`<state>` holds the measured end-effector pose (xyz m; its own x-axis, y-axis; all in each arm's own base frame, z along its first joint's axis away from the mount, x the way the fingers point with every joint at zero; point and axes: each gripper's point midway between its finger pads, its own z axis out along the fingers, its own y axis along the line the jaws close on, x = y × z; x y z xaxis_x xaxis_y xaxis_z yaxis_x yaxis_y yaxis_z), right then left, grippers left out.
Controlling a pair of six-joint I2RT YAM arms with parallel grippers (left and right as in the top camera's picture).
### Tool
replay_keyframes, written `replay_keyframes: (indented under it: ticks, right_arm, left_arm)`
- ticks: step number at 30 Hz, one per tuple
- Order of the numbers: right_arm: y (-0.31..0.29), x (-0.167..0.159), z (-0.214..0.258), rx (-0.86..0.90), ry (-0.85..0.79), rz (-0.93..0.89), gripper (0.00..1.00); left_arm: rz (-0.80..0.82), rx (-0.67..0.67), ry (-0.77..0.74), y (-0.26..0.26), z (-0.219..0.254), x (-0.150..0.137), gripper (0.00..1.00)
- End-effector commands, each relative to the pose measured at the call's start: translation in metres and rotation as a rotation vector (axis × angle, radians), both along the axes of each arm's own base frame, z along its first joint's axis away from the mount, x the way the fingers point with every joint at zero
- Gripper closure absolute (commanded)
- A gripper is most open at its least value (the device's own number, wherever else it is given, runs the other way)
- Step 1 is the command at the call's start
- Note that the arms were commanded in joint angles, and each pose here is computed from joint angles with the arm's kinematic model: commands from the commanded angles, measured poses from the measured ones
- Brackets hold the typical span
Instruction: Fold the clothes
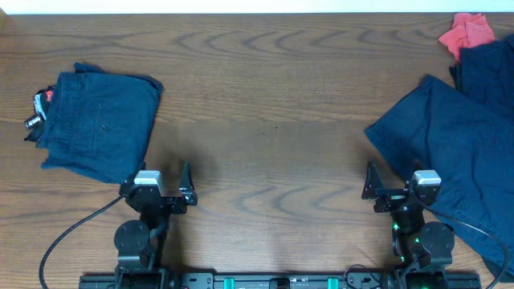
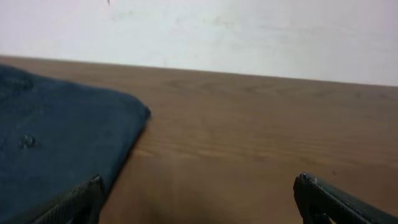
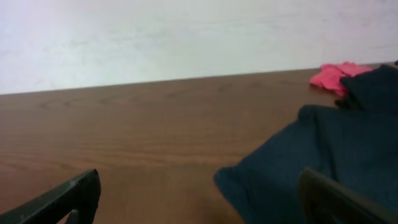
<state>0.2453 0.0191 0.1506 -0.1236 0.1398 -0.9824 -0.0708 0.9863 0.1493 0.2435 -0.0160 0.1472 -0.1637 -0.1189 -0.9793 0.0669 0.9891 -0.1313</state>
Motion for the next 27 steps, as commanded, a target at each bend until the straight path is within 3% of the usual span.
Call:
replay_keyframes:
  ticks: [1,7,13,21,27]
  right_arm:
    - [-0.001,-0.003,0.007,0.01,0.037,-0.008,0.01]
    - [-0.015,0.001,0.022,-0.013,0.156,-0.09,0.01]
    - [-0.018,0.03,0.019,-0.064,0.426,-0.109,0.01]
    - [-0.021,0.08,-0.023,-0.118,0.782,-0.099,0.01]
    - [-0.042,0.093,-0.081,-0.184,0.932,-0.187,0.01]
  left_arm:
    - [-0.016,-0.036,0.027,-0.004,0.013,-0.003,0.02]
    - [-0.008,-0.056,0.18,-0.004,0.034,0.001,0.02]
    - [0.002,-0.051,0.522,-0.004,0.028,0.014,0.02]
    - [0.012,-0.046,0.891,-0.004,-0.009,0.023,0.02]
    - [0.034,-0.067,1.011,-0.004,-0.037,0.022,0.02]
